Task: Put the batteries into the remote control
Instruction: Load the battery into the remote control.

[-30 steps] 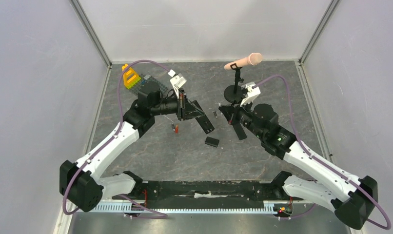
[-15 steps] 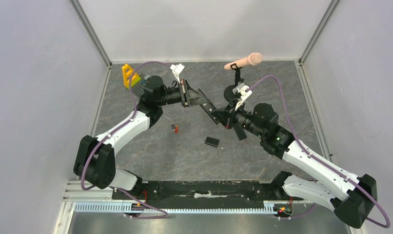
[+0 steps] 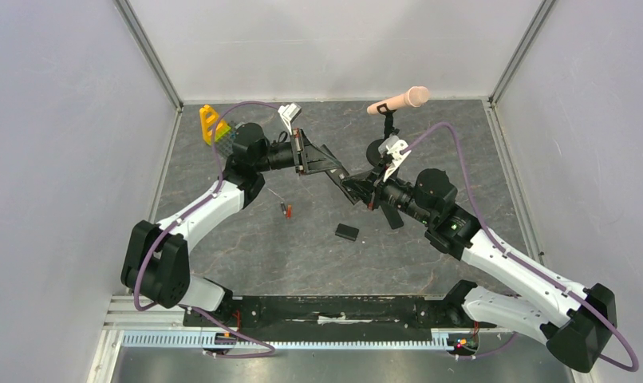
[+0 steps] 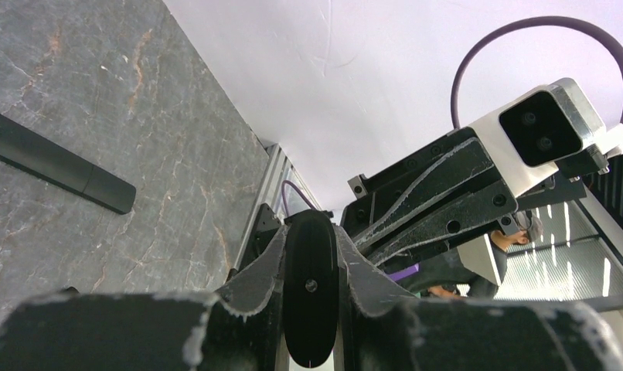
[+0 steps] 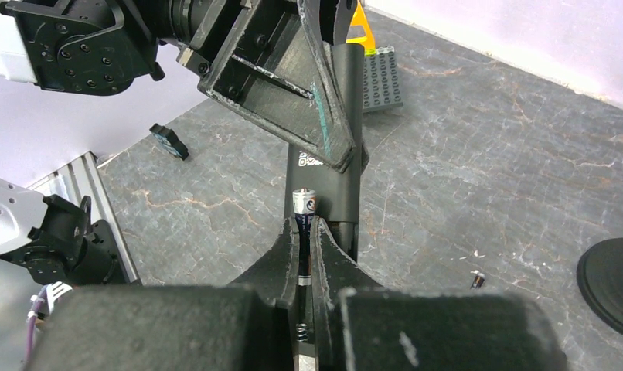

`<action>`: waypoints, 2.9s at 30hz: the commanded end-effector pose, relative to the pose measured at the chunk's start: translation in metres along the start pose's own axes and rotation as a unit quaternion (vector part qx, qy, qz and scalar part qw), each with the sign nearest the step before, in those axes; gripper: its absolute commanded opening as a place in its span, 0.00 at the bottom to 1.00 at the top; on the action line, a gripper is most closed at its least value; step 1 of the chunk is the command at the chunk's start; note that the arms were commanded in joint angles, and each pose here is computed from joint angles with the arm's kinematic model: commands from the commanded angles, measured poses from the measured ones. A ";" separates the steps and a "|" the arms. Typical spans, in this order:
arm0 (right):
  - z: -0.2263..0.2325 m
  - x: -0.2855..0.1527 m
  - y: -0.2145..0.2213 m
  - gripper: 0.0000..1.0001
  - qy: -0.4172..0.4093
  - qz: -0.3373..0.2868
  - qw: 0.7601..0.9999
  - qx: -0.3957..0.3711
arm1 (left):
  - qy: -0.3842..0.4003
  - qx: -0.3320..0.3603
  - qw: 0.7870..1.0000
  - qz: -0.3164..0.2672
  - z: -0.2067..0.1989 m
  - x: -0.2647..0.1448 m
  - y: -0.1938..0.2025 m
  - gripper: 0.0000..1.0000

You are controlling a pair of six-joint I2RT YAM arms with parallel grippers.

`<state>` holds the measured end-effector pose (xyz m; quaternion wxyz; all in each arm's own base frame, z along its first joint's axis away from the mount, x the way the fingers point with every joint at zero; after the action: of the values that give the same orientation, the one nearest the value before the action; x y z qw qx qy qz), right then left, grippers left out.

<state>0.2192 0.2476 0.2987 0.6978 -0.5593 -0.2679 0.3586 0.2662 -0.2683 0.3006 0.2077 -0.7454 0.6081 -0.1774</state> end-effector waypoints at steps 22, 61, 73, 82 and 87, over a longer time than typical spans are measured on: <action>-0.004 -0.001 0.017 0.00 0.002 0.029 1.000 -0.008 | 0.010 -0.008 1.000 -0.022 -0.015 0.001 -0.012 0.02; -0.008 0.000 0.024 0.20 0.011 0.068 0.997 -0.017 | -0.002 -0.038 0.999 -0.031 -0.003 -0.004 -0.016 0.02; 0.000 -0.002 -0.019 0.51 0.022 0.017 1.000 0.008 | -0.017 -0.036 0.999 -0.026 0.005 -0.004 -0.012 0.02; -0.013 -0.014 -0.045 0.90 0.126 -0.029 0.984 0.127 | -0.027 -0.030 0.999 -0.037 0.007 -0.005 -0.014 0.02; -0.014 -0.013 -0.032 0.98 0.159 -0.026 0.951 0.263 | -0.032 -0.024 0.998 -0.054 0.004 -0.008 -0.017 0.02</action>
<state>0.2268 0.2295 0.3206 0.7970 -0.4914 -0.1335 0.3247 0.2843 -0.2613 0.2917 0.1901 -0.7819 0.5802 -0.1262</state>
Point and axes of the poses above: each gripper's point midway between its finger pads, its own x axis out along the fingers, its own z axis along the line the jaws close on, y = z × x, the point moved 4 cm from there along -x, back along the fingers, and after that the axes turned 2 degrees about x, right-handed, at the moved point
